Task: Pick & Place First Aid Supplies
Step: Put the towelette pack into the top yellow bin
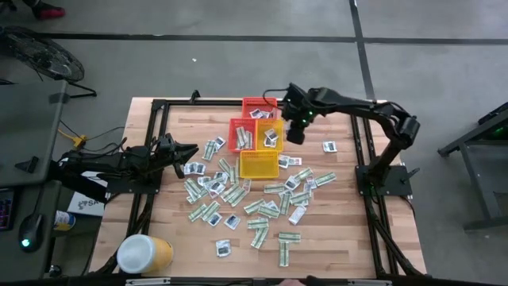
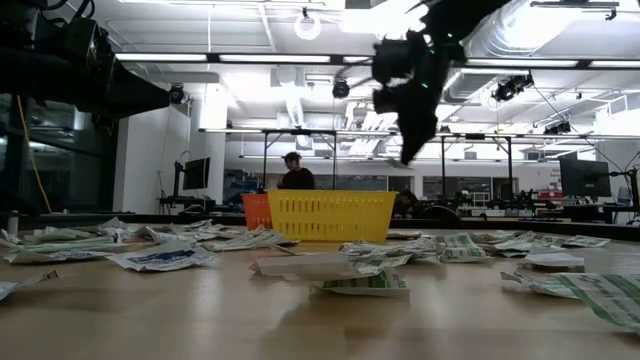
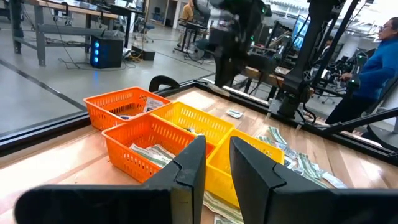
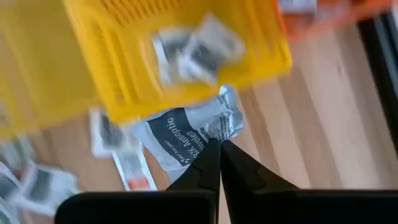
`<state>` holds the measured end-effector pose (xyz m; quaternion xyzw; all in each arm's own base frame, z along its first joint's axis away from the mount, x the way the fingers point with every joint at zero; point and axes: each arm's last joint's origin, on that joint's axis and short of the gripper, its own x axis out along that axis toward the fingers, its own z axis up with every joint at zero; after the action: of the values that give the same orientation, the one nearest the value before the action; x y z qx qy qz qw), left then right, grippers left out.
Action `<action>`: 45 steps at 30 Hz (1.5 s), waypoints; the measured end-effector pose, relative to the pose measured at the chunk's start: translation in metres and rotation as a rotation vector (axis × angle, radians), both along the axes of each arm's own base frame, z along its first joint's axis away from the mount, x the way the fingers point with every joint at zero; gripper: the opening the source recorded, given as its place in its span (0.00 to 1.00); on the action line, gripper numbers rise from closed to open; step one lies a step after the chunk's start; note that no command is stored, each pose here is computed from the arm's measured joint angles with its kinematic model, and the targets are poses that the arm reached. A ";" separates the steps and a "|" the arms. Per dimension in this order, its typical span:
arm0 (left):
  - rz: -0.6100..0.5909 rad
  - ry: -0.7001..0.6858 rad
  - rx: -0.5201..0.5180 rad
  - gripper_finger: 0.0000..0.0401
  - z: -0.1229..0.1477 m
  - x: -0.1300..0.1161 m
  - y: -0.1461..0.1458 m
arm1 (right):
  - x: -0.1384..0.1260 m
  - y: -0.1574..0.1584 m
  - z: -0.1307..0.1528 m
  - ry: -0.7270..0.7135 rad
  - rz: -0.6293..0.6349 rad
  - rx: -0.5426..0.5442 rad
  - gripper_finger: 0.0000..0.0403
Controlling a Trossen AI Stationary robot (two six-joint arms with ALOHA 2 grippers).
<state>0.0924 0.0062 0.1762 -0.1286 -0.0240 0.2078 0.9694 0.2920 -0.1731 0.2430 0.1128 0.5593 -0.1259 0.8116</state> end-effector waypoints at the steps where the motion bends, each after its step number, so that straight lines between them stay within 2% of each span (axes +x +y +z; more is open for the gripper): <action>1: 0.000 0.000 0.000 0.18 0.000 0.000 0.000 | 0.005 -0.001 0.002 -0.014 0.003 0.011 0.00; 11: 0.000 0.000 0.000 0.18 0.000 0.000 0.000 | 0.058 -0.006 -0.024 0.018 0.045 0.045 0.00; 19: 0.000 0.000 0.000 0.18 0.000 0.000 0.000 | 0.074 -0.003 -0.052 0.075 0.074 0.071 0.00; 26: 0.001 0.000 0.000 0.18 0.000 0.000 0.000 | 0.075 -0.003 -0.053 0.075 0.079 0.068 0.05; 35: 0.001 0.000 0.000 0.18 0.000 0.000 0.000 | 0.073 -0.002 -0.050 0.081 0.069 0.074 0.24; 41: 0.001 0.001 0.000 0.18 0.000 0.000 0.000 | 0.056 -0.003 -0.022 0.066 0.005 0.052 0.32; 45: 0.001 0.000 0.000 0.18 0.000 0.000 0.000 | 0.035 -0.002 -0.019 0.081 -0.086 0.069 0.34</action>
<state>0.0925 0.0062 0.1762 -0.1287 -0.0239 0.2081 0.9693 0.3275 -0.1755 0.2244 0.1593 0.5905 -0.1456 0.7777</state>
